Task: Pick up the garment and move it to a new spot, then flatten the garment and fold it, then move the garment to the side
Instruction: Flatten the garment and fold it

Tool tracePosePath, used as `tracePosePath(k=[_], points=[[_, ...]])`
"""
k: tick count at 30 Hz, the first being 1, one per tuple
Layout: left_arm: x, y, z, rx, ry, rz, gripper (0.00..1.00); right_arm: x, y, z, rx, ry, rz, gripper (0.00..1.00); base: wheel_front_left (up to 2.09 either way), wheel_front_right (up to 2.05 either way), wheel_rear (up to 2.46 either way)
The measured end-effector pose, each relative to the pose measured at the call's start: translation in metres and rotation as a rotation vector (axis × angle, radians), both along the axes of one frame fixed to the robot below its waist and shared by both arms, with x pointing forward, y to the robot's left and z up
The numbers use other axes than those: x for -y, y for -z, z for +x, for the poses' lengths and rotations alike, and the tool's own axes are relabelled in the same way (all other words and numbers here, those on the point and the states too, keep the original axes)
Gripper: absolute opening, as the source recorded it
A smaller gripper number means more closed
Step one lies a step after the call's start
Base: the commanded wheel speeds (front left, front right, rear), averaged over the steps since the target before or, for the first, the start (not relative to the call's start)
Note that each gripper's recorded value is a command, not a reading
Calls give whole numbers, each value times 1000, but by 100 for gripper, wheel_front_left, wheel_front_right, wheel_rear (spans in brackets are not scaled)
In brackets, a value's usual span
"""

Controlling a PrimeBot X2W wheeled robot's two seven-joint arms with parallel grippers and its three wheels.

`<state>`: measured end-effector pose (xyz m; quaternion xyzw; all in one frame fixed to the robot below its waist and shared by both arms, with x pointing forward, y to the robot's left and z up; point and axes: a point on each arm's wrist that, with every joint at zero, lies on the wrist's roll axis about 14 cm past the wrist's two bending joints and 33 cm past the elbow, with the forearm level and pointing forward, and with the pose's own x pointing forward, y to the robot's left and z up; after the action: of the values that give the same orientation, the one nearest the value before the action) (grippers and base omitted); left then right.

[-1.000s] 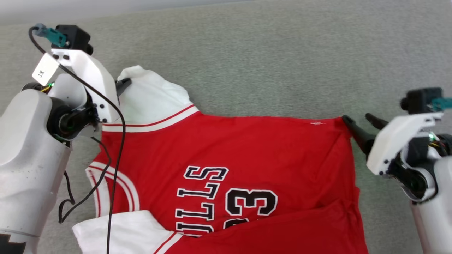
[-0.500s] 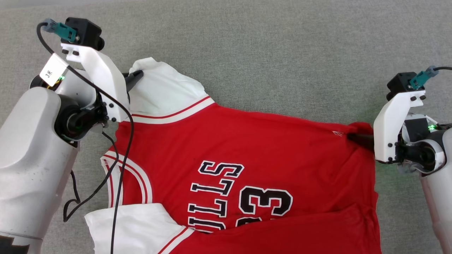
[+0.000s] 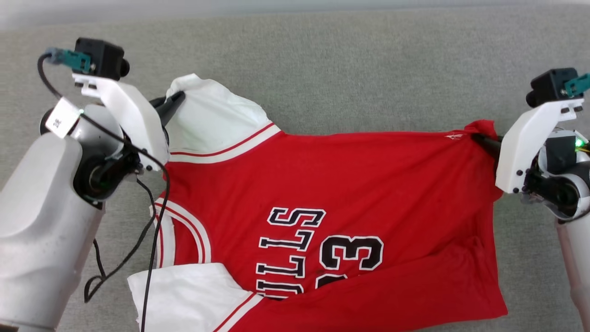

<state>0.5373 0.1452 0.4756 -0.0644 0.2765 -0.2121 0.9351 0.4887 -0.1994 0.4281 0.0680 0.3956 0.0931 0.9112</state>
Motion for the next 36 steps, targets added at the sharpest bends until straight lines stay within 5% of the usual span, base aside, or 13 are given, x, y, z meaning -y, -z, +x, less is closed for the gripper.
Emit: tracePosePath(k=[14,33,34,35,36], points=[[-29,6,-85,54,-162,-67,0,2,-22,-47,225,38,16,0,0,0,0],[-23,78,-227,-210,-323,-157,0,-2,43,-153,49,142,116,0,0,0,0],[-20,81,-231,-223,-318,-163,0,-3,45,-156,42,149,122,15,0,0,0],[-17,83,-233,-231,-314,-166,0,-4,45,-158,43,152,124,67,0,0,0],[-14,85,-234,-233,-313,-172,6,-5,45,-159,52,155,128,100,0,0,0]])
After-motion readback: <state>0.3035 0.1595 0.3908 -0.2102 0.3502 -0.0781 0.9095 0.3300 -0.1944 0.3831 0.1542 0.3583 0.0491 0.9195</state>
